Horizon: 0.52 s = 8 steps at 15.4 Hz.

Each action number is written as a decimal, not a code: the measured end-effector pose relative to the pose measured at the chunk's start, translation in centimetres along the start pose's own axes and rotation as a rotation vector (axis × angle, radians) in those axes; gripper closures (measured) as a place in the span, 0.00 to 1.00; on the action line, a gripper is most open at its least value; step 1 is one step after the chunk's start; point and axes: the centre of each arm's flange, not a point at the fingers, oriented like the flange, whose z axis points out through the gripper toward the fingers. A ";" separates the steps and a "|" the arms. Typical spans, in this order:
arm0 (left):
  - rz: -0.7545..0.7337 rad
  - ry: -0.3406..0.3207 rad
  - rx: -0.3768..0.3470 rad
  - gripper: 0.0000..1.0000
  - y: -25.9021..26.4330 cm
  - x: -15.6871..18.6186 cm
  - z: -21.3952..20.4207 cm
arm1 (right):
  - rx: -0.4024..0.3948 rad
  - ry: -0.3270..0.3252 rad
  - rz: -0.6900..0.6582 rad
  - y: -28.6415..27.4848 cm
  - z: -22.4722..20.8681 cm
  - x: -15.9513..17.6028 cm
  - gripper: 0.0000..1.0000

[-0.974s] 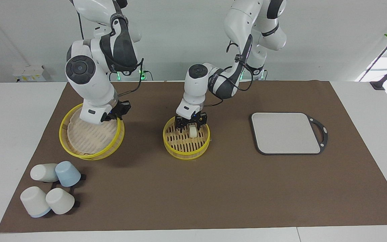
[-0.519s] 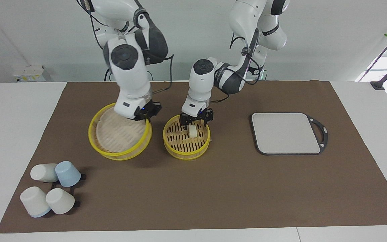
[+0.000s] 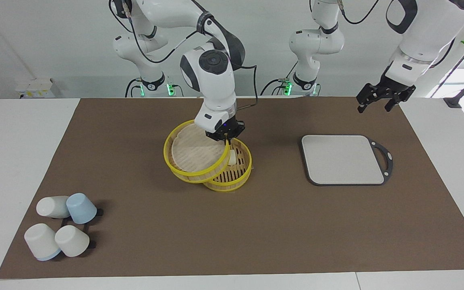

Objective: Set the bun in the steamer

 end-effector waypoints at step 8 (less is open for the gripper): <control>0.078 -0.037 0.034 0.00 -0.4 0.2 0.8 | 0.015 0.037 0.049 -5.8 6.7 -0.9 0.92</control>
